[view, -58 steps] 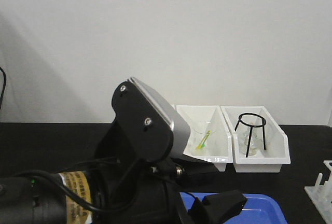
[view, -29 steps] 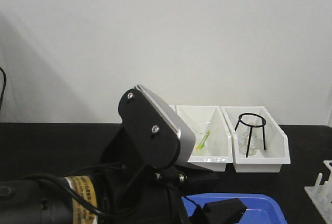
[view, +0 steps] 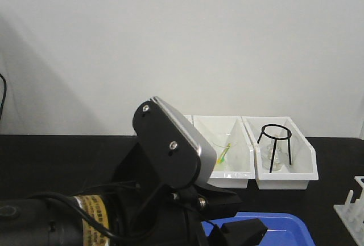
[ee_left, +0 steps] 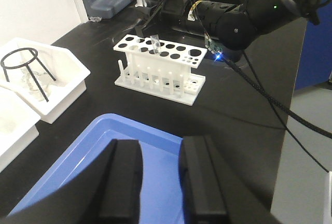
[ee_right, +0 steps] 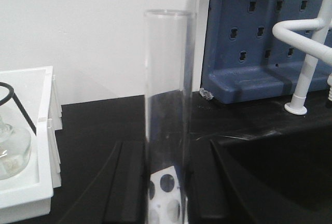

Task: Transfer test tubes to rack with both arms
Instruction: 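Lower the tube into a hole of the white rack with the right gripper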

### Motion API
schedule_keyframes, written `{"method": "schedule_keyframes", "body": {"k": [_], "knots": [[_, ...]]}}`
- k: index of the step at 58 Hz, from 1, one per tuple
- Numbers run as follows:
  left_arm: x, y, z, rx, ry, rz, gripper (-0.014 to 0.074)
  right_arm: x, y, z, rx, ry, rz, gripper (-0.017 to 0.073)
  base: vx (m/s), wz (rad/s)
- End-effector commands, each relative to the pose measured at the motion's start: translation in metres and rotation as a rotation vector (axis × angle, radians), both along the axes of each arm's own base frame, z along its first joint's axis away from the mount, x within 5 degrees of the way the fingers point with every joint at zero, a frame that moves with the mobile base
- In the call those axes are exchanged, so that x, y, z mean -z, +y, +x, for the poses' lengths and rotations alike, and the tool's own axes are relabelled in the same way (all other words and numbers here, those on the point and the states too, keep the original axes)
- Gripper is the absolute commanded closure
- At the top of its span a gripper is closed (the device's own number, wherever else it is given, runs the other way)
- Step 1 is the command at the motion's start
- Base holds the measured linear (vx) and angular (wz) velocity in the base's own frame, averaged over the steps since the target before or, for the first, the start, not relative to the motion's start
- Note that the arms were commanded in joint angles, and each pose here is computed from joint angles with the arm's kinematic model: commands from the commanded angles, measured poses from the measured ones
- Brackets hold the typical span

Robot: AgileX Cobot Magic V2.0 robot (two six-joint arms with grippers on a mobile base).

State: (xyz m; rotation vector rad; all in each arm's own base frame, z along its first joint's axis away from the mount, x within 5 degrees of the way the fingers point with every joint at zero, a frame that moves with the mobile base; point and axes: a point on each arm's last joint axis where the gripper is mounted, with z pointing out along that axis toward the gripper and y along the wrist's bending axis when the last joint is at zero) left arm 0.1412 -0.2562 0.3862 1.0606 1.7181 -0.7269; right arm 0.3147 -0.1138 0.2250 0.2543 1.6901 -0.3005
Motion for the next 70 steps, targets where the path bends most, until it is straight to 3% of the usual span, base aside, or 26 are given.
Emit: {"method": "schedule_keyframes", "body": {"k": [1, 32, 47, 70], "knots": [[-0.025, 0.004, -0.004, -0.006, -0.052, -0.121, 0.0295, -0.022, -0.002, 0.001, 0.001, -0.129, -0.051, 0.0564, 0.00, 0.00], [-0.025, 0.004, -0.004, -0.006, -0.052, -0.121, 0.0296, -0.029, -0.002, 0.000, 0.001, -0.200, -0.079, 0.0564, 0.00, 0.00], [-0.020, 0.002, -0.004, -0.001, -0.031, -0.085, 0.0296, -0.032, -0.003, 0.000, 0.008, -0.237, -0.091, 0.0564, 0.00, 0.00], [-0.016, 0.001, -0.003, -0.006, 0.004, -0.075, 0.0296, -0.017, -0.005, 0.005, 0.009, -0.197, -0.075, 0.0564, 0.00, 0.00]]}}
